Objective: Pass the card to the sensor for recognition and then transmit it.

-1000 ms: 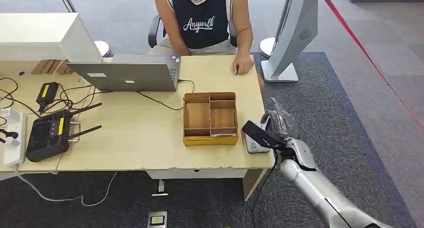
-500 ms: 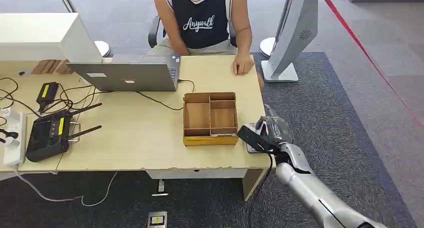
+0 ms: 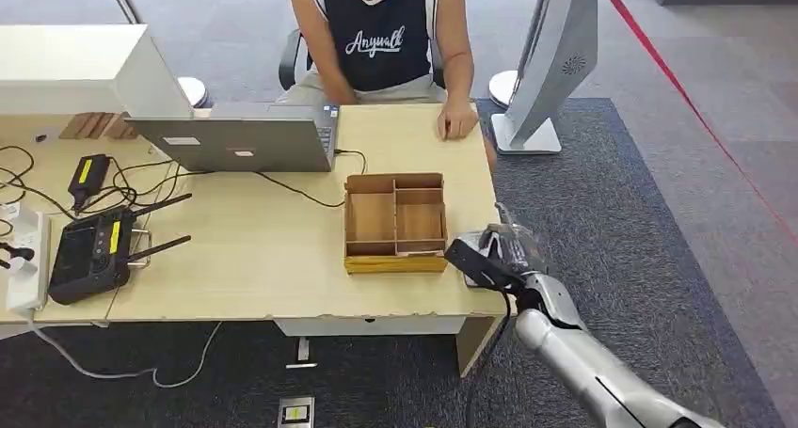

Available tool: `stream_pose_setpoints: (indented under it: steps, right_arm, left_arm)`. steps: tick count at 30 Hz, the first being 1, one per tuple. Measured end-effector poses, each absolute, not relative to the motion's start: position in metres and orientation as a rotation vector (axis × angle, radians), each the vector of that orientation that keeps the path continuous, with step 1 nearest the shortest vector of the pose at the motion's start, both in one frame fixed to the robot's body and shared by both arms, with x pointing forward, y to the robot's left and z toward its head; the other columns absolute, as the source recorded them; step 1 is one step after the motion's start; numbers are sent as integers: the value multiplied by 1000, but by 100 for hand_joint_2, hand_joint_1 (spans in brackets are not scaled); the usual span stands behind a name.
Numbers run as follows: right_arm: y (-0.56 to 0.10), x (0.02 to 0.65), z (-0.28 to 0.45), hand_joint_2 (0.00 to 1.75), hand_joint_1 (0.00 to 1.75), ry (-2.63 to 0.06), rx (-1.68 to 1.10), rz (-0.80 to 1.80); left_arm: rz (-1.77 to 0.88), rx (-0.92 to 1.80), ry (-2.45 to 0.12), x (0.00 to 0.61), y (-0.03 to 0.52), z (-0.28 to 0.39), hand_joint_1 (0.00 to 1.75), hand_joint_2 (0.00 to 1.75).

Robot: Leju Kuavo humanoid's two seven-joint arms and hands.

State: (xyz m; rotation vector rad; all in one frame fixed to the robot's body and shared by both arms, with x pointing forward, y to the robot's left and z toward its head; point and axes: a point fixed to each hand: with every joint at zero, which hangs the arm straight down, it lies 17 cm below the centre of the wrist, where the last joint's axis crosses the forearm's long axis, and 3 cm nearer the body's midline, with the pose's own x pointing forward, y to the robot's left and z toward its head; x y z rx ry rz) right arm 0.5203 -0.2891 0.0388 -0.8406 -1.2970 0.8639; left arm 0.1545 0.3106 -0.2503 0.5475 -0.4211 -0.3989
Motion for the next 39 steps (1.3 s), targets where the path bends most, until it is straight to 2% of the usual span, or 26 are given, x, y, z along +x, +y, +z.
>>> stream_pose_setpoints:
  steps: [17, 39]
  right_arm:
    - [-264, 533, 54, 175, 175, -1369, -805, 845]
    - [-319, 592, 194, 175, 175, -1571, -1034, 675]
  left_arm:
    - [-380, 542, -390, 149, 312, -253, 0, 0]
    - [-438, 527, -428, 152, 305, -252, 0, 0]
